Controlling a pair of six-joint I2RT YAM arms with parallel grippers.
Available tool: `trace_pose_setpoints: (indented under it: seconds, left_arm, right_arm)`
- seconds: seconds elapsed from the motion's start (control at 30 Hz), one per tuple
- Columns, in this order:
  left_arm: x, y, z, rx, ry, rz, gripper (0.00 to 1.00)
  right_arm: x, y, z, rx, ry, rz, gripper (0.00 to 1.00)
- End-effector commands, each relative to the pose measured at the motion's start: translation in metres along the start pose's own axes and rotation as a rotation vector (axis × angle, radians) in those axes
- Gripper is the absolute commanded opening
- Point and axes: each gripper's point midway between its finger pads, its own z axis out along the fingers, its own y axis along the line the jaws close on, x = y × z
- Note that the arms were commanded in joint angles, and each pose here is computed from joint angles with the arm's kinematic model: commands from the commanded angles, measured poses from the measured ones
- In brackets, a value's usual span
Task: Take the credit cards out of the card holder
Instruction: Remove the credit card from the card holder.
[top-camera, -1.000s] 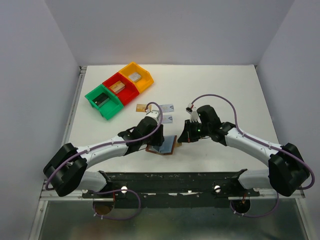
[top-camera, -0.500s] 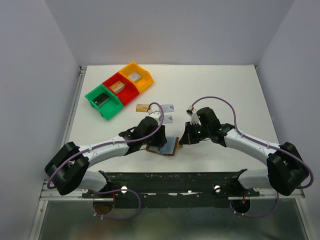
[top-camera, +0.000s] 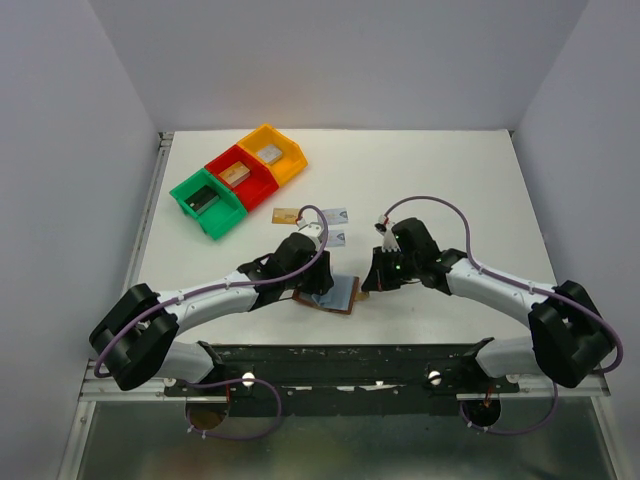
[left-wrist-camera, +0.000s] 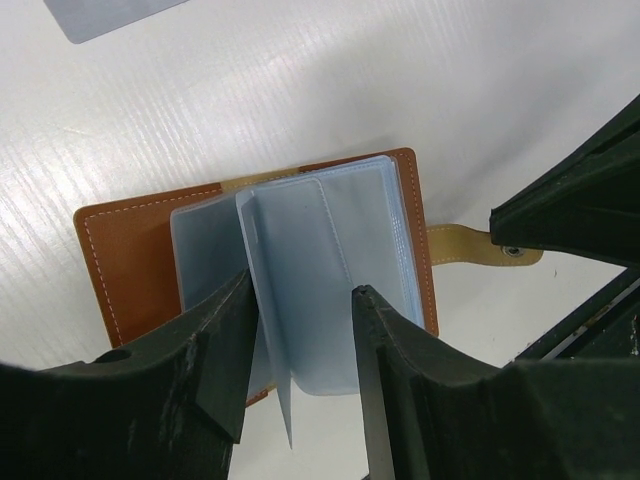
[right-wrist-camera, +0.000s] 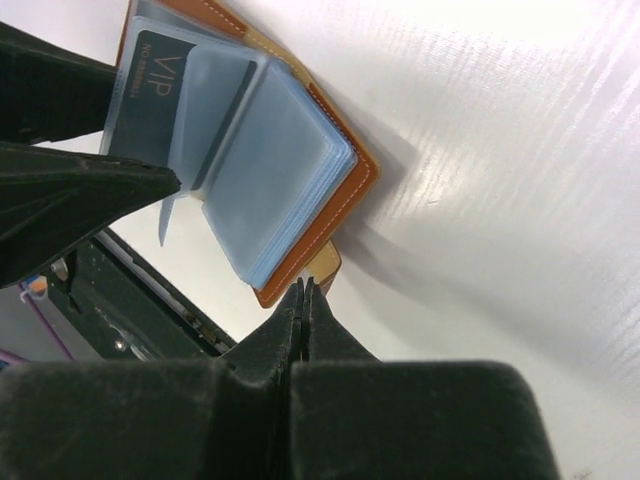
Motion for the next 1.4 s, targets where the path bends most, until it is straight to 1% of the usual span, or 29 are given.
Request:
trace_pose_setpoints:
  seconds: [0.0,0.1,0.17,0.23,0.3,0.37,0.5,0.57,0.6,0.73,0.8,0.97,1.17,1.37]
  left_arm:
    - [-0.003,-0.005,0.001,0.025,-0.005,0.011,0.54]
    - [-0.003,-0.006,0.001,0.026,-0.001,0.010,0.54]
    - [-0.003,-0.006,0.001,0.030,-0.001,0.013,0.54]
    - [-0.002,-0.006,0.002,0.030,0.005,0.012,0.54]
    - [-0.002,-0.007,0.002,0.032,0.004,0.014,0.54]
    - [-0.003,-0.007,0.002,0.033,0.003,0.014,0.54]
    - [-0.003,-0.009,0.001,0.037,0.004,0.014,0.55]
    - [-0.005,-0.010,0.001,0.044,0.001,0.013,0.56]
    - [-0.005,-0.012,0.001,0.050,0.000,0.012,0.57]
    - [-0.005,-0.020,0.002,0.080,0.013,0.016,0.57]
    - [-0.007,-0.025,0.003,0.095,0.016,0.026,0.58]
    - [-0.006,-0.034,0.005,0.116,0.026,0.053,0.59]
    - [-0.004,-0.035,0.007,0.111,0.032,0.056,0.60]
    - [0.002,-0.025,0.008,0.072,0.033,0.049,0.60]
  right_arm:
    - [0.002,-0.016,0.002,0.076,0.003,0.016,0.07]
    - [0.002,-0.018,0.001,0.094,0.005,0.018,0.22]
    - [0.001,-0.020,-0.001,0.107,0.003,0.020,0.34]
    - [-0.001,-0.020,-0.003,0.116,-0.002,0.020,0.42]
    - [-0.006,-0.019,-0.007,0.122,-0.021,0.019,0.45]
    - [-0.012,-0.013,-0.012,0.107,-0.042,0.011,0.45]
    - [-0.027,0.016,-0.020,-0.022,-0.107,-0.024,0.45]
    - [-0.029,0.033,-0.019,-0.109,-0.102,-0.023,0.48]
    - [-0.028,0.042,-0.018,-0.159,-0.080,-0.016,0.48]
    - [-0.025,0.053,-0.007,-0.242,-0.051,0.041,0.52]
    - [-0.025,0.053,-0.003,-0.255,-0.057,0.060,0.54]
    - [-0.018,0.041,0.002,-0.205,-0.054,0.097,0.59]
    - [-0.009,0.029,0.015,-0.158,-0.013,0.147,0.59]
    - [-0.005,0.026,0.020,-0.159,0.001,0.165,0.58]
